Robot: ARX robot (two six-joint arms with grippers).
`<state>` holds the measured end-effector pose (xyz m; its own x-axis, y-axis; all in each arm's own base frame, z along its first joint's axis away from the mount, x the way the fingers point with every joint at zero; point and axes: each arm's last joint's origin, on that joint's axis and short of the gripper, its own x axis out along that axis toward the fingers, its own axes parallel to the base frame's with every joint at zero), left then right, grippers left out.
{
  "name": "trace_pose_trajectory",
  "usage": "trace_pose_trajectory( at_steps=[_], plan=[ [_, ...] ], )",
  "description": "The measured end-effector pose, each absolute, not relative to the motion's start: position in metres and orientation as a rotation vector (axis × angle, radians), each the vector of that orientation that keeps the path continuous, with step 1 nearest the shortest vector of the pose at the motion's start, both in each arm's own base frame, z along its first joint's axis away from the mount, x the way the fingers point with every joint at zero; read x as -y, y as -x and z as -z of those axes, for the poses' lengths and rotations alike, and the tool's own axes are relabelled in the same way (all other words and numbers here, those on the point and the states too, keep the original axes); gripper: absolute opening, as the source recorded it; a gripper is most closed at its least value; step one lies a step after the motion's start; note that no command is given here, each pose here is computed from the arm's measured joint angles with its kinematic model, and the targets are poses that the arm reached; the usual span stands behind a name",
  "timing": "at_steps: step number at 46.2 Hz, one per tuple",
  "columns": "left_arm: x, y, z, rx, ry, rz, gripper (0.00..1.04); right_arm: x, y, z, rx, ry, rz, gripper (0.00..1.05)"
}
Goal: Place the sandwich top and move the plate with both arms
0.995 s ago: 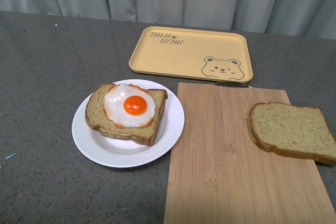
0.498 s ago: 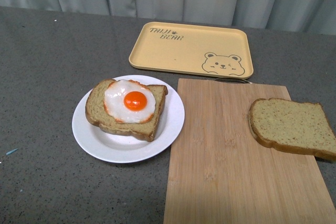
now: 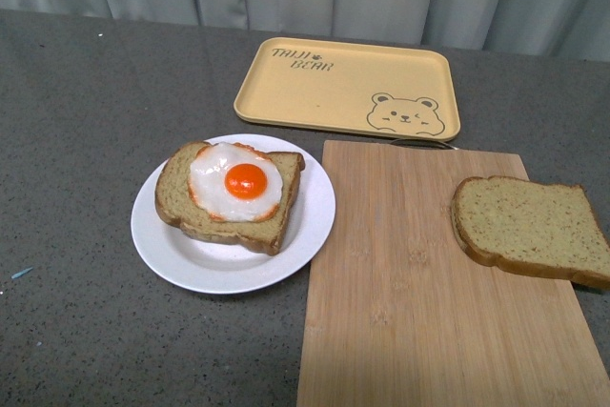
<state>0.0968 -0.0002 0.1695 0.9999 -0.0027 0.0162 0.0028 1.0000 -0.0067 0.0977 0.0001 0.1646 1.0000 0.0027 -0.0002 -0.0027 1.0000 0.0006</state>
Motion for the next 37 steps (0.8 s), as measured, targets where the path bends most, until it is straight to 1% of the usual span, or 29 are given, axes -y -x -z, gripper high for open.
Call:
trace_pose_trajectory(
  at_steps=[16, 20, 23, 28, 32, 37],
  plan=[
    [0.0, -0.097, -0.169, 0.016, 0.007, 0.003, 0.98, 0.0, -0.098, -0.165, 0.0, -0.001, -0.003, 0.95],
    [0.0, -0.097, -0.169, 0.016, 0.007, 0.003, 0.98, 0.0, -0.099, -0.164, -0.039, 0.1, 0.119, 0.95],
    [0.0, -0.097, -0.169, 0.016, 0.007, 0.001, 0.98, 0.001, -0.104, -0.165, -0.09, 0.197, 0.193, 0.95],
    [0.0, -0.097, -0.169, 0.016, 0.007, 0.003, 0.98, 0.009, -0.119, -0.167, -0.178, 0.216, 0.186, 0.95],
    [0.0, -0.097, -0.169, 0.016, 0.007, 0.003, 0.98, 0.02, -0.145, -0.167, -0.266, 0.176, 0.129, 0.95],
    [0.0, -0.097, -0.169, 0.016, 0.007, 0.002, 0.98, 0.034, -0.189, -0.156, -0.428, 0.058, 0.016, 0.95]
  ],
)
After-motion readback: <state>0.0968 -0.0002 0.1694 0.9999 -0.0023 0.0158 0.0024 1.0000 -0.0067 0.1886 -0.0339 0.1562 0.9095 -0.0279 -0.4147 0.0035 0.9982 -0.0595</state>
